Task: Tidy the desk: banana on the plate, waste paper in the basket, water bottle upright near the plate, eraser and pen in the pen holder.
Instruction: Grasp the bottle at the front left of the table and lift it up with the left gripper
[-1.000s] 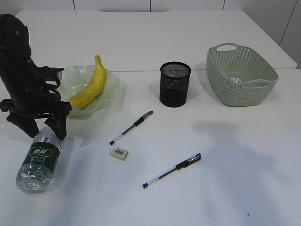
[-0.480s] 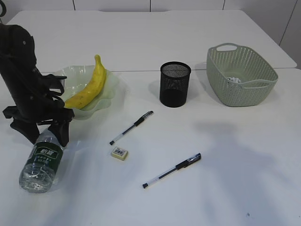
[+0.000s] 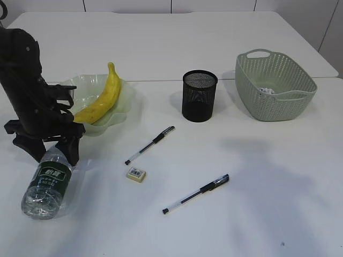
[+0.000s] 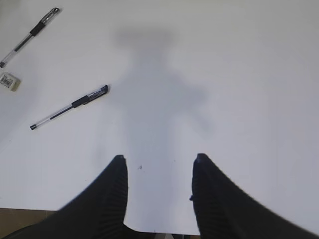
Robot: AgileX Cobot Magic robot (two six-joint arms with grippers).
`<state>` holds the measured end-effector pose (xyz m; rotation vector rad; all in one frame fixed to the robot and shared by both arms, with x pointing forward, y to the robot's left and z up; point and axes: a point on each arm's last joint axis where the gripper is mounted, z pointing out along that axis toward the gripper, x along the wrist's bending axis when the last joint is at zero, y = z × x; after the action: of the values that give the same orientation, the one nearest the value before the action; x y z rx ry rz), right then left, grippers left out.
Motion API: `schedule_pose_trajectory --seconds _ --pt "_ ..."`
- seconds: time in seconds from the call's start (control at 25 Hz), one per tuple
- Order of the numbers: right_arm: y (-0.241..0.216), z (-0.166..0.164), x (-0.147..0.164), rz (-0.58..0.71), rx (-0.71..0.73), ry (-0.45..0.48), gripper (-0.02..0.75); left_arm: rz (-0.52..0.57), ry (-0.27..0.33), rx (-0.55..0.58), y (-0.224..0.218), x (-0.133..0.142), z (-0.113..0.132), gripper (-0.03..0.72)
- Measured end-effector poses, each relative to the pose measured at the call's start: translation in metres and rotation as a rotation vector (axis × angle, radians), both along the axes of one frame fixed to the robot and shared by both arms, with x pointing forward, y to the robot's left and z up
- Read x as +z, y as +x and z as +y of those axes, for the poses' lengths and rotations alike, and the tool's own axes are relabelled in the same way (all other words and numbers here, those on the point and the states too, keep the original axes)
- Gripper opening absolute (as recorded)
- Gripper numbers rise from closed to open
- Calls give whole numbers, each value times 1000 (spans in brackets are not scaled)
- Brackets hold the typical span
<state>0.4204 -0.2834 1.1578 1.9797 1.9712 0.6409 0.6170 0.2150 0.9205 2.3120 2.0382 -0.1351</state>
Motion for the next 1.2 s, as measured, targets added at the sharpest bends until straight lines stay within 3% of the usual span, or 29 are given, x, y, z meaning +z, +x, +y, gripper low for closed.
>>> schedule_pose_trajectory --seconds 0.44,1.2 --pt "0 0 0 0 2 -1 319 -6 -1 1 1 0 0 617" --pt "0 0 0 -1 6 -3 319 19 1 3 1 -9 0 591"
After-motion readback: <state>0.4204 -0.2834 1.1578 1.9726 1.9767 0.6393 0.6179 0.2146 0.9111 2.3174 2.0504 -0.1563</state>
